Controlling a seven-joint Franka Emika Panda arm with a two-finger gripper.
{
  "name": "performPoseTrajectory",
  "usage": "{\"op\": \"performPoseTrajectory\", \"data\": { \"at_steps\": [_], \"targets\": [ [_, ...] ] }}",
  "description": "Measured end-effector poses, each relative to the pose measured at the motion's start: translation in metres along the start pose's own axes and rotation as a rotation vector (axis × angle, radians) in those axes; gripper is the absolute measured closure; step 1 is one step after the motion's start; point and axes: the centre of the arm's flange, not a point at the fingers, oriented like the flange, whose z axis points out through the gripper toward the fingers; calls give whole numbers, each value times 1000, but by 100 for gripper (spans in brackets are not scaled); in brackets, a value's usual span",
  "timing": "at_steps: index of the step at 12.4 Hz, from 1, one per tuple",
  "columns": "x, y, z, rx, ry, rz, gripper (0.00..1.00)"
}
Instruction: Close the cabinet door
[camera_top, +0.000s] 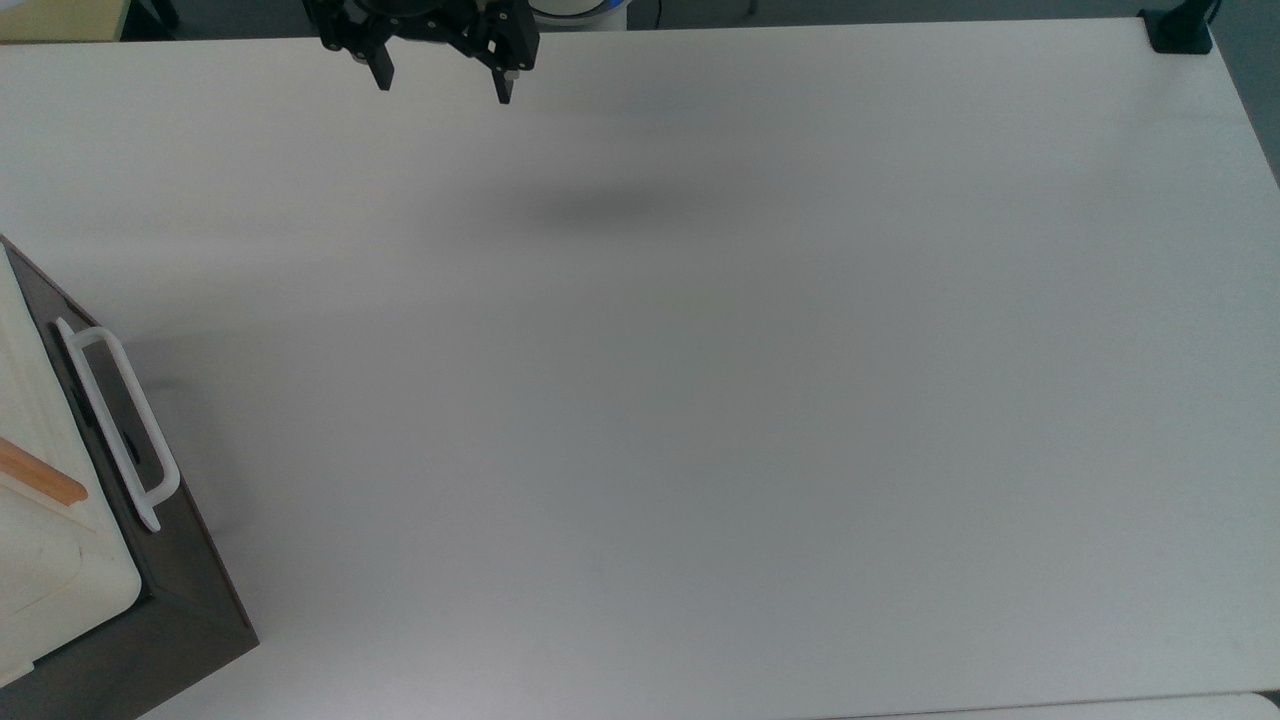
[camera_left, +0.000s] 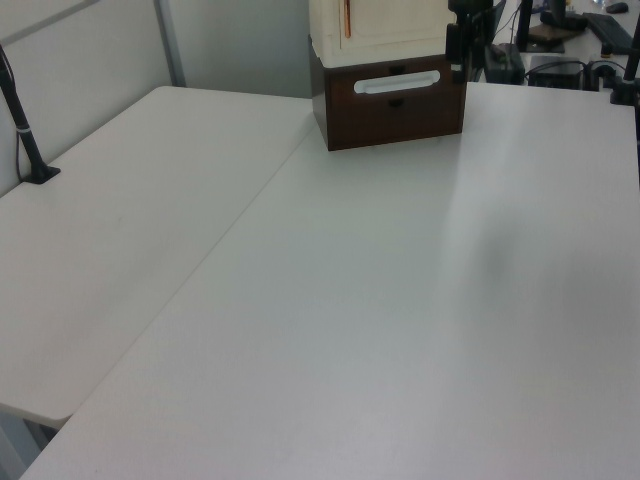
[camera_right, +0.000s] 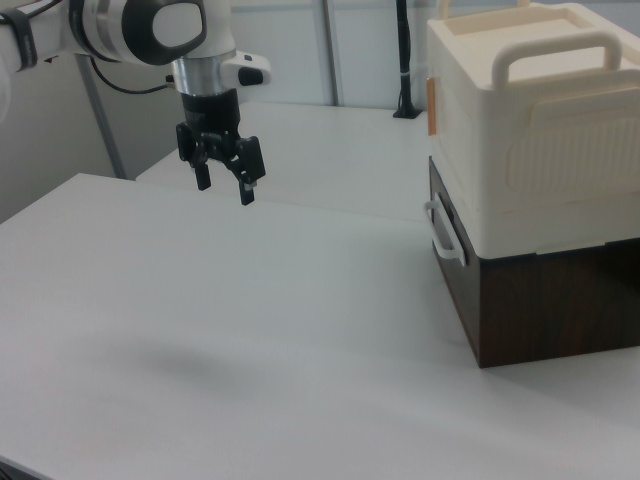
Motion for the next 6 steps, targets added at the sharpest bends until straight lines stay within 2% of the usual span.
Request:
{"op": "performPoseTrajectory", "data": {
  "at_steps": [6],
  "targets": [
    [-3, 11, -7, 3, 12, 5, 0]
  ]
}}
